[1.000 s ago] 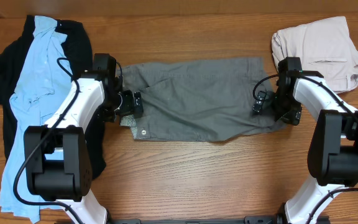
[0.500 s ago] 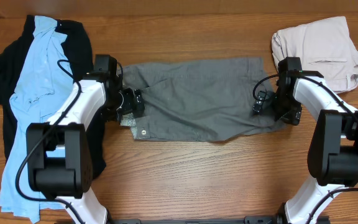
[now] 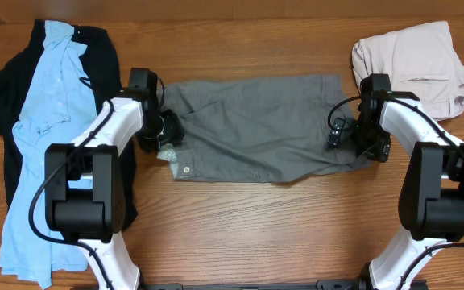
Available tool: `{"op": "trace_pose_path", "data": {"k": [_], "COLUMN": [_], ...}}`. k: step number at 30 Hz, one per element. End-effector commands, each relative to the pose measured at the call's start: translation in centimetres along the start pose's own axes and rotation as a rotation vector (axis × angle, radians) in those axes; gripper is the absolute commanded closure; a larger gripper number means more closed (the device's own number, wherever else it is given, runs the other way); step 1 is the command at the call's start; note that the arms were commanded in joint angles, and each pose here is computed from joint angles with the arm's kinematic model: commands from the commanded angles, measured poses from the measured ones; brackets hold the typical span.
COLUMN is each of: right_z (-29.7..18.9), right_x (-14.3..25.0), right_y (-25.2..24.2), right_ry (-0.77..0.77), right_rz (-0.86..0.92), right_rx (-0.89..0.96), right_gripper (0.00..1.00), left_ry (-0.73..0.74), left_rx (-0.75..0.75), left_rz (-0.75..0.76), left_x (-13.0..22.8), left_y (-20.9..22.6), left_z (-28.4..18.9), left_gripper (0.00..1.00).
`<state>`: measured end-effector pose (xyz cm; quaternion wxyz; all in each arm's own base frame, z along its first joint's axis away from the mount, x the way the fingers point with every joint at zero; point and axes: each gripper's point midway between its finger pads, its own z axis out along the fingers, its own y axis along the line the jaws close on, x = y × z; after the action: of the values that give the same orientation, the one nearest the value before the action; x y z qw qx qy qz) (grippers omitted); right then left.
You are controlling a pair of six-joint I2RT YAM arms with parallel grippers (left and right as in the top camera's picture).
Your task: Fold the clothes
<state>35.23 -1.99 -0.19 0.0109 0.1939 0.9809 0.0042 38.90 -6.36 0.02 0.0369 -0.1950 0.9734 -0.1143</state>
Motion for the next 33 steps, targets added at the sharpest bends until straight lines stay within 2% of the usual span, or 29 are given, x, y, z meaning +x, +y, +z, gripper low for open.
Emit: {"op": "trace_pose_path", "data": {"k": [1,3,4,7,11,14,16,19,24,28,30,31,32,33], "right_z": [3.3,3.3,3.3,3.2,1.3,-1.5,-5.5,-8.9,-12.3,-12.6,-12.6,-12.5,-12.5,-12.4], "right_x": [2.5,2.6,2.7,3.3,4.2,3.4,3.0,2.8,2.4,1.6,1.5,1.6,1.8,2.0], "right_y": [-0.9,-0.9,-1.0,-0.1,4.0,5.9,8.9,10.4,10.0,8.7,8.9,9.0,9.4,9.7], "right_ry": [0.118,0.121,0.124,0.156,0.22,0.197,0.16,0.125,0.068,0.038,0.033,0.036,0.04,0.044], "right_rz": [0.004,0.004,0.004,0.006,-0.08,-0.084,-0.143,-0.167,-0.201,-0.2,-0.204,-0.207,-0.216,-0.226], "right_rx": [0.03,0.03,0.031,-0.022,-0.266,-0.375,-0.57,-0.684,-0.655,-0.554,-0.556,-0.558,-0.563,-0.566], "right_gripper": [0.0,0.0,0.0,0.0,0.04,0.04,0.05,0.09,0.08,0.0,0.0,0.01,0.07,0.26], "left_ry": [0.172,0.163,0.162,0.167,0.156,0.106,0.033,-0.036,-0.133,-0.155,-0.142,-0.137,-0.136,-0.14], "left_rx": [-0.022,-0.015,-0.017,-0.016,-0.012,-0.024,-0.04,-0.099,-0.179,-0.177,-0.181,-0.182,-0.183,-0.182], "left_rz": [-0.012,-0.002,-0.002,0.009,0.054,0.098,0.145,0.173,0.228,0.268,0.296,0.299,0.303,0.309], "left_x": [4.4,4.2,4.2,4.1,3.5,2.5,1.6,1.1,1.0,1.2,1.4,1.5,1.5,1.3], "left_y": [0.9,0.6,0.7,1.0,2.1,3.1,3.9,5.0,6.5,6.4,6.3,6.3,6.2,6.0], "left_z": [5.6,5.6,5.6,5.3,3.3,0.4,-3.2,-6.4,-11.0,-12.3,-12.6,-12.8,-13.0,-13.5], "left_gripper": [0.68,0.84,0.95,0.96,0.96,0.96,0.96,0.96,0.96,0.96,0.96,0.96,0.96,0.96]}}
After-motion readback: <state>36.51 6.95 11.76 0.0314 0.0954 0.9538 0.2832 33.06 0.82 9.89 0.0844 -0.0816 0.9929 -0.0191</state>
